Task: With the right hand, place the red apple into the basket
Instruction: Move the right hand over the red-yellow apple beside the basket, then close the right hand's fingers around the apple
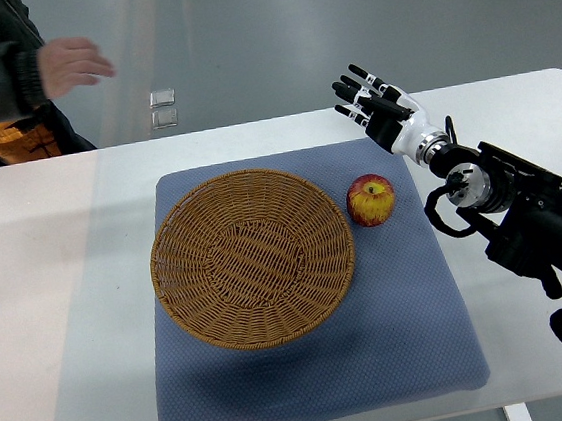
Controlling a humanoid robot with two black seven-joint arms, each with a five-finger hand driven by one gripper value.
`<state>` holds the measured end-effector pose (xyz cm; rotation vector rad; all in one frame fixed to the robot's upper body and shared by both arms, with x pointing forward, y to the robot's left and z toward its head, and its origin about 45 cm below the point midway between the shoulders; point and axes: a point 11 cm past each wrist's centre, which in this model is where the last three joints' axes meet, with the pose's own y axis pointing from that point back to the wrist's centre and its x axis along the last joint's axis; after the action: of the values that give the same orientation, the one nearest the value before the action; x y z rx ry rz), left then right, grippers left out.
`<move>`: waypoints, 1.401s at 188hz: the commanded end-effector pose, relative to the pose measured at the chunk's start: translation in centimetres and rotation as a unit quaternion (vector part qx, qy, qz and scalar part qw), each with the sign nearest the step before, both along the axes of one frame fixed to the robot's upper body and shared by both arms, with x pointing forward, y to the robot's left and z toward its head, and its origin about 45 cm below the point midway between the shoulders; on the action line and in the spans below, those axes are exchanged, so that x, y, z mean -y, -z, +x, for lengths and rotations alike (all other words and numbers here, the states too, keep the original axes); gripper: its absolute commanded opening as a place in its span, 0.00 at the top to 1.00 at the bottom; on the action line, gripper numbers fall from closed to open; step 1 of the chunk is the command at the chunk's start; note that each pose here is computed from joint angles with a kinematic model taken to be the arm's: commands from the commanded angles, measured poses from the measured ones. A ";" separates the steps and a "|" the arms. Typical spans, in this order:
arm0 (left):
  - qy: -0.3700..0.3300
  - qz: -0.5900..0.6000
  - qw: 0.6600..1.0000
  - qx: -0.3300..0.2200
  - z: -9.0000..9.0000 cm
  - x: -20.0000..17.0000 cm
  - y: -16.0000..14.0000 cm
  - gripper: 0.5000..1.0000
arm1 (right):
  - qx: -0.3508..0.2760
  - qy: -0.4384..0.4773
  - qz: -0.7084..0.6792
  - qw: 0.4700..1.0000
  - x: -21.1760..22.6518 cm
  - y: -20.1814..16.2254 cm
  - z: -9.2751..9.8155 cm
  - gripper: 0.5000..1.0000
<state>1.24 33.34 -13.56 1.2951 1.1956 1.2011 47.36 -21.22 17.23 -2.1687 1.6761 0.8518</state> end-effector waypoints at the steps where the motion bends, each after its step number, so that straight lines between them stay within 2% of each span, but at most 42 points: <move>1: 0.000 0.000 1.000 -0.001 -0.1 0.0 0.0 0.00 | 0.000 0.000 -0.001 1.000 0.0 0.0 0.0 0.15; 48: -0.002 0.000 1.000 0.001 0.0 0.0 0.0 0.00 | 0.008 -0.015 -0.016 1.000 -0.2 -0.4 0.1 0.15; 49: -0.002 0.000 1.000 0.001 0.0 0.0 0.0 0.00 | 0.022 -0.047 -0.039 0.998 -1.4 -1.0 0.1 0.15; 62: -0.002 0.000 1.000 0.001 0.0 0.0 0.0 0.00 | 0.064 -0.135 -0.120 0.982 -3.8 -2.5 -0.1 0.15; 76: -0.001 0.000 1.000 0.001 0.0 0.0 0.0 0.00 | 0.098 -0.196 -0.228 0.949 -3.7 -3.8 -0.1 0.15; 94: 0.002 -0.001 1.000 0.000 0.0 0.1 0.0 0.00 | 0.137 -0.284 -0.391 0.865 -3.6 -6.2 0.5 0.15; 106: 0.001 -0.001 1.000 0.001 0.0 0.0 0.0 0.00 | 0.134 -0.367 -0.490 0.779 -3.4 -6.1 -0.3 0.15; 115: 0.001 -0.001 1.000 0.001 0.0 0.1 0.0 0.00 | 0.131 -0.407 -0.557 0.712 -2.1 -7.8 -0.3 0.15; 124: 0.001 -0.001 1.000 0.001 0.0 0.1 0.0 0.00 | 0.131 -0.407 -0.557 0.712 -2.1 -7.8 -0.3 0.15; 125: 0.001 -0.001 1.000 0.001 0.0 0.1 0.0 0.00 | 0.129 -0.438 -0.605 0.652 -1.5 -9.4 -0.6 0.15; 127: 0.001 -0.001 1.000 0.001 0.0 0.0 0.0 0.00 | 0.128 -0.447 -0.614 0.638 -1.5 -9.7 -0.8 0.15; 143: 0.002 -0.001 1.000 0.001 0.0 0.1 0.0 0.00 | 0.119 -0.486 -0.658 0.562 -1.3 -11.3 -1.8 0.15; 153: 0.002 -0.001 1.000 0.001 0.0 0.1 0.0 0.00 | 0.119 -0.486 -0.658 0.562 -1.3 -11.3 -1.8 0.15; 154: 0.002 -0.002 1.000 0.001 0.0 0.1 0.0 0.00 | 0.106 -0.493 -0.676 0.537 -1.2 -11.5 -2.1 0.15; 156: 0.002 -0.002 1.000 0.001 0.0 0.1 0.0 0.00 | 0.102 -0.495 -0.679 0.532 -1.1 -11.4 -2.2 0.15; 180: 0.002 -0.009 1.000 0.000 0.0 0.6 0.1 0.00 | 0.089 -0.495 -0.693 0.517 -0.9 -10.9 -2.2 0.15; 264: 0.002 -0.010 1.000 0.001 0.0 0.6 0.1 0.00 | 0.082 -0.467 -0.697 0.539 0.2 -5.7 -2.9 0.16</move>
<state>1.27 32.67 -13.62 1.2810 1.2015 1.1841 44.59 -20.98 23.78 -4.0199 0.7669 -1.2255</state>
